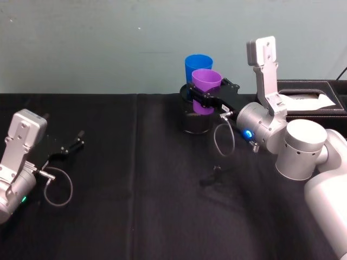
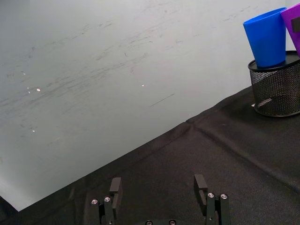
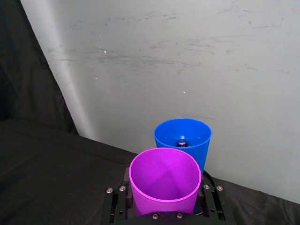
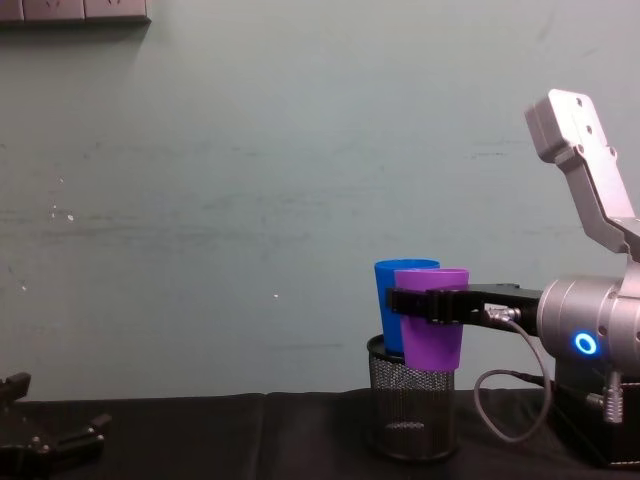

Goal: Pick up one cup with a gripper and tap it against the other cup.

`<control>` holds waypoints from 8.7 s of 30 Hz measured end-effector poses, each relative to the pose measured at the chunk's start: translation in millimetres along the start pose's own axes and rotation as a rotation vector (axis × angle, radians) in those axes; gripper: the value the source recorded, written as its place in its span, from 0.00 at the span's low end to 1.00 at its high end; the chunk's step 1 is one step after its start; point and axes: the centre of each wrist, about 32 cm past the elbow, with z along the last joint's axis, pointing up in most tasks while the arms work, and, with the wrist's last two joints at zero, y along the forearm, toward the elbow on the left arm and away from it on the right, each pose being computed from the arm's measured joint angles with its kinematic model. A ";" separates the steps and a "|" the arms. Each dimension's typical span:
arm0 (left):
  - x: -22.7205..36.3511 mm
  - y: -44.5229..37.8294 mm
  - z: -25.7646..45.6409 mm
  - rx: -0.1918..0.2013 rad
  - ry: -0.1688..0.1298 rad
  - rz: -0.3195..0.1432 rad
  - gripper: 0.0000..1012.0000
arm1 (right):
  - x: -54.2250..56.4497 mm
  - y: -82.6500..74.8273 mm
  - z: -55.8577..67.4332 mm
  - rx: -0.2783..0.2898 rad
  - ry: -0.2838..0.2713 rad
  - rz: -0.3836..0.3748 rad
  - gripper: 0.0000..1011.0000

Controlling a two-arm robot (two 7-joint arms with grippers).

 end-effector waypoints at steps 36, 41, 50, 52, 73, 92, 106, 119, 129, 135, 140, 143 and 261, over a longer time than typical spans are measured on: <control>0.0 0.0 0.0 0.000 0.000 0.000 0.99 | 0.0 0.0 0.0 0.000 0.000 0.000 0.72; 0.0 0.0 0.0 0.000 0.000 0.000 0.99 | 0.0 0.0 0.0 0.000 0.000 0.000 0.72; 0.0 0.0 0.0 0.000 0.000 0.000 0.99 | 0.0 0.0 0.0 0.000 0.000 0.000 0.72; 0.0 0.0 0.0 0.000 0.000 0.000 0.99 | 0.0 0.0 0.0 0.000 0.000 0.000 0.72; 0.0 0.0 0.0 0.000 0.000 0.000 0.99 | 0.0 0.0 0.0 0.000 0.000 0.000 0.72; 0.0 0.0 0.0 0.000 0.000 0.000 0.99 | 0.0 0.0 0.0 0.000 0.000 0.000 0.72; 0.0 0.0 0.0 0.000 0.000 0.000 0.99 | 0.0 0.0 0.0 0.000 0.000 0.000 0.72; 0.0 0.0 0.0 0.000 0.000 0.000 0.99 | 0.0 0.0 0.0 0.000 0.000 0.000 0.72; 0.0 0.0 0.0 0.000 0.000 0.000 0.99 | 0.0 0.0 0.0 0.000 0.000 0.000 0.72; 0.0 0.0 0.0 0.000 0.000 0.000 0.99 | 0.0 0.0 0.0 0.000 0.000 0.000 0.72; 0.0 0.0 0.0 0.000 0.000 0.000 0.99 | 0.0 0.0 0.0 0.000 0.000 0.000 0.72; 0.0 0.0 0.0 0.000 0.000 0.000 0.99 | 0.0 0.0 0.0 0.000 0.000 0.000 0.72; 0.0 0.0 0.0 0.000 0.000 0.000 0.99 | 0.0 0.0 0.0 0.000 0.000 0.000 0.72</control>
